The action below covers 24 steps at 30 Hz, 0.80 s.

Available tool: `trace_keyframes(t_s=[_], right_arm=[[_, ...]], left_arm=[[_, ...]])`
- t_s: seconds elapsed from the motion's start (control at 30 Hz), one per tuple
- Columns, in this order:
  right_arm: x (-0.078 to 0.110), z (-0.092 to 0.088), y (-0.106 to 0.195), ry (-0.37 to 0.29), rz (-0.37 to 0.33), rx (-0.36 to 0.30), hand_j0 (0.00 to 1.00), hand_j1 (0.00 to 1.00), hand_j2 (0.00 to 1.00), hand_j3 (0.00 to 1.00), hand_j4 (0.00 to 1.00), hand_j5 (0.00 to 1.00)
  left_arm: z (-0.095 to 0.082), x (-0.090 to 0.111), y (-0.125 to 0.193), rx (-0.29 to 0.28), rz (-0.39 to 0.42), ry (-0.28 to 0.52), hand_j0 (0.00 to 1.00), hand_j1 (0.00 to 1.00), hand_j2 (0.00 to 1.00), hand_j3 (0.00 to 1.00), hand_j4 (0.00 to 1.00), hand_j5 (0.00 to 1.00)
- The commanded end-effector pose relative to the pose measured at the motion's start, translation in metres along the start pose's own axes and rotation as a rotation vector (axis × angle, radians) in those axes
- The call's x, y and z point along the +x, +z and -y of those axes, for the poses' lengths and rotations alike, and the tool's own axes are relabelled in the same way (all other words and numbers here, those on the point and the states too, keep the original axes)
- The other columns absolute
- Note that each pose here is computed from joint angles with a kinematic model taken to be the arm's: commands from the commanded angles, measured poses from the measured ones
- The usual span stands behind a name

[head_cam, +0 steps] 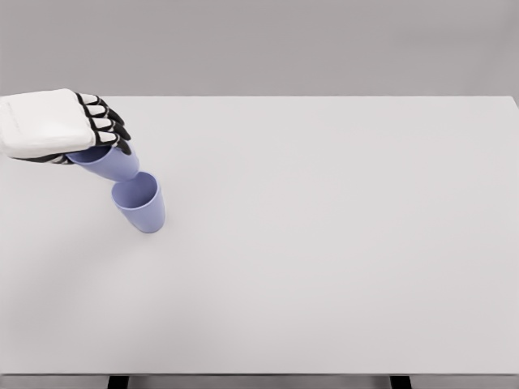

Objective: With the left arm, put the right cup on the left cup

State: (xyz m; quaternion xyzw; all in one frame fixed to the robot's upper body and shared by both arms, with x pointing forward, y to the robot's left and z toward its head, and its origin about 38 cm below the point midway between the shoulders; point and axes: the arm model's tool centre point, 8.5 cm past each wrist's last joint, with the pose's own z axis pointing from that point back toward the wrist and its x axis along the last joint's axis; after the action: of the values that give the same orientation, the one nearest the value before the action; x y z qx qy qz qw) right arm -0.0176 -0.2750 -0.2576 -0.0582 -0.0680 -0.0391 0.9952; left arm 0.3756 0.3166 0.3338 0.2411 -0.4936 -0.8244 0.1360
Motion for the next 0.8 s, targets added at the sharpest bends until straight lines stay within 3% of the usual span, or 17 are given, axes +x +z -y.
trace_keyframes(t_s=[0.0, 0.4, 0.63, 0.77], right_arm=[[0.0, 0.0, 0.0, 0.0, 0.0, 0.0, 1.0, 1.0, 1.0, 1.0, 1.0, 1.0], [0.0, 0.0, 0.0, 0.0, 0.0, 0.0, 1.0, 1.0, 1.0, 1.0, 1.0, 1.0], [0.0, 0.0, 0.0, -0.001, 0.0, 0.001, 1.0, 1.0, 1.0, 1.0, 1.0, 1.0], [0.0, 0.0, 0.0, 0.0, 0.0, 0.0, 1.0, 1.0, 1.0, 1.0, 1.0, 1.0]], left_arm=[[0.0, 0.001, -0.003, 0.012, 0.008, 0.01, 0.72, 0.72, 0.72, 0.72, 0.72, 0.72], [0.014, 0.008, -0.01, -0.021, 0.032, 0.041, 0.72, 0.72, 0.72, 0.72, 0.72, 0.72], [0.005, 0.008, -0.014, 0.015, 0.039, 0.035, 0.72, 0.72, 0.72, 0.72, 0.72, 0.72], [0.008, 0.009, -0.016, 0.013, 0.045, 0.044, 0.71, 0.71, 0.71, 0.71, 0.71, 0.71]])
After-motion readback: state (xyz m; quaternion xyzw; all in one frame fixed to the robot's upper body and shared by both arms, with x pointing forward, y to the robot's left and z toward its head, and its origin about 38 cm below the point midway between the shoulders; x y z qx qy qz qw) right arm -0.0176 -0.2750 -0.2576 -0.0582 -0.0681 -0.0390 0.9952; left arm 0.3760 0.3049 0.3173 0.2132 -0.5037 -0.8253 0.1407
